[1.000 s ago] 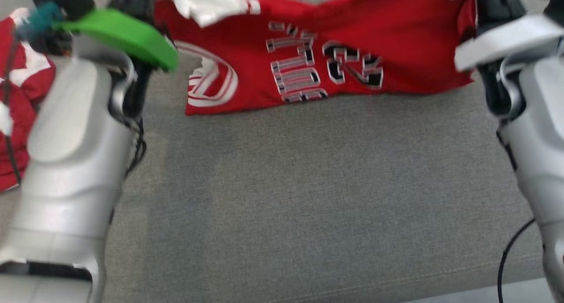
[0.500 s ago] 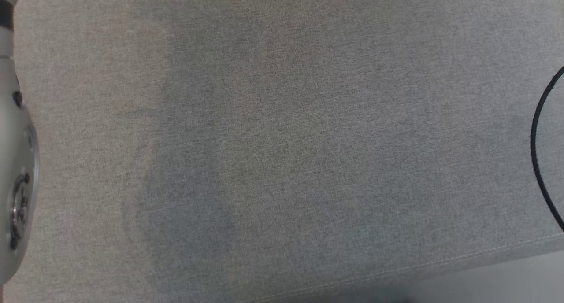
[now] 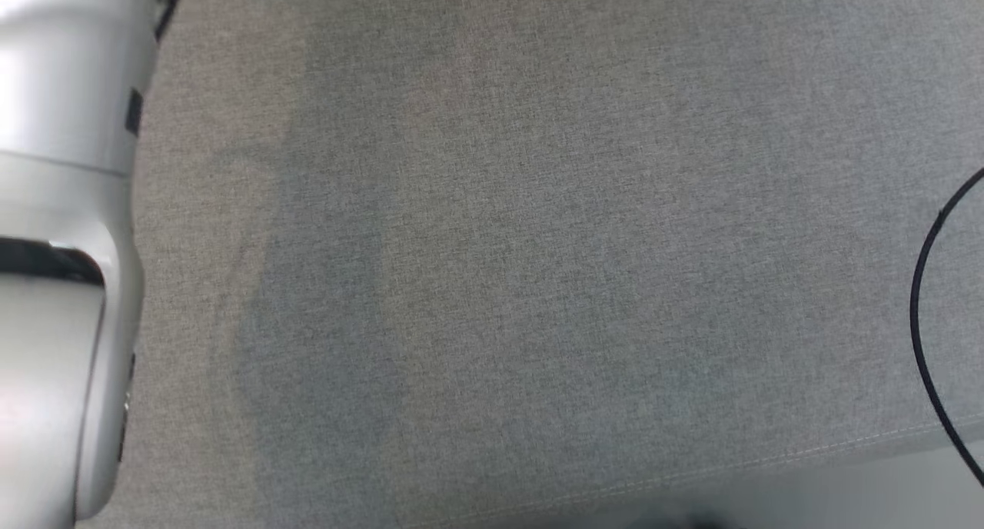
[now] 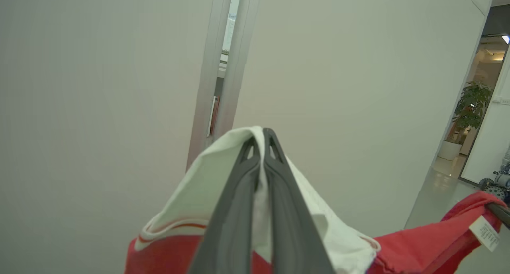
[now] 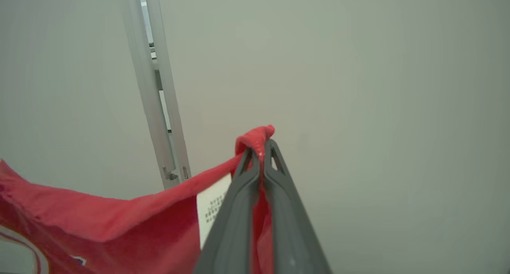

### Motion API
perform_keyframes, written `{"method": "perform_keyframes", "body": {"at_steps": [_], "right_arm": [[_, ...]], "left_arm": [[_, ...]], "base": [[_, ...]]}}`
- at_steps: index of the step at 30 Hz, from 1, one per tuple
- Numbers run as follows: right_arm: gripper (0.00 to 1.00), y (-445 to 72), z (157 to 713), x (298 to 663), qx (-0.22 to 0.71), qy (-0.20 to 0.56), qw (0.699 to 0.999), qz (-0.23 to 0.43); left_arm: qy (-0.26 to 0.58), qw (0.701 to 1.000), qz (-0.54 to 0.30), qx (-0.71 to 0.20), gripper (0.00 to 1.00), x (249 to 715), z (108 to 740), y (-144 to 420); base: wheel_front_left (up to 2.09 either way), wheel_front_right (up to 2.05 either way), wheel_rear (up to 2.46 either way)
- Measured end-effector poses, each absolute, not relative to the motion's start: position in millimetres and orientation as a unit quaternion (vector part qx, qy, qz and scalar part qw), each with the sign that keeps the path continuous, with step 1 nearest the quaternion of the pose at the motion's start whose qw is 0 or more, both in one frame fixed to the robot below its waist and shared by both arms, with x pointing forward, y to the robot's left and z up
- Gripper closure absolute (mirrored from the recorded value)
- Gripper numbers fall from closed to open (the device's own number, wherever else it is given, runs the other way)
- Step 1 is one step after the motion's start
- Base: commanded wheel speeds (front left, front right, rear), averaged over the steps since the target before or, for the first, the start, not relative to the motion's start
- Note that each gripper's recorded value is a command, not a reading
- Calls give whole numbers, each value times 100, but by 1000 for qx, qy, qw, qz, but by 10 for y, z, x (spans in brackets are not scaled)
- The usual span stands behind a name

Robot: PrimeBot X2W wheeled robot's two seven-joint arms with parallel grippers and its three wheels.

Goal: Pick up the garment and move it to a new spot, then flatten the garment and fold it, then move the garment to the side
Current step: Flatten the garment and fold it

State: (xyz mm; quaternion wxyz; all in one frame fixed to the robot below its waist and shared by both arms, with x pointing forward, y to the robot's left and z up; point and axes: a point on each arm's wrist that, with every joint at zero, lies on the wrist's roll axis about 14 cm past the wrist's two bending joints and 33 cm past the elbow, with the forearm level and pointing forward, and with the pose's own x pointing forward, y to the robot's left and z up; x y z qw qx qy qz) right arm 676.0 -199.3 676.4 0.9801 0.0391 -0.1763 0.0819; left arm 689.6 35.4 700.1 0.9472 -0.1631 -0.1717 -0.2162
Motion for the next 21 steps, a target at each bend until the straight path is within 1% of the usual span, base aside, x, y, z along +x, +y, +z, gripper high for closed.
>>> {"method": "perform_keyframes", "body": {"at_steps": [3, 8, 12, 14, 21], "right_arm": [[100, -2059, 6536, 6631, 49, -161, 983, 79], [100, -2129, 6057, 6290, 72, -123, 987, 75], [100, -2135, 5741, 5957, 92, -97, 988, 72], [100, -2162, 5596, 5800, 104, -83, 989, 66], [100, -2142, 5114, 5183, 135, -31, 989, 55]], "left_arm": [[-149, 949, -210, -184, 100, 6801, 6700, 435], [-128, 952, -174, -218, 100, 6522, 6223, 788], [-110, 954, -155, -231, 100, 6152, 5869, 889], [-103, 952, -137, -253, 100, 5972, 5736, 947], [-46, 956, -83, -277, 100, 5227, 5136, 1140]], "base": [[0, 0, 0], [0, 0, 0], [0, 0, 0], [0, 0, 0], [0, 0, 0]]}}
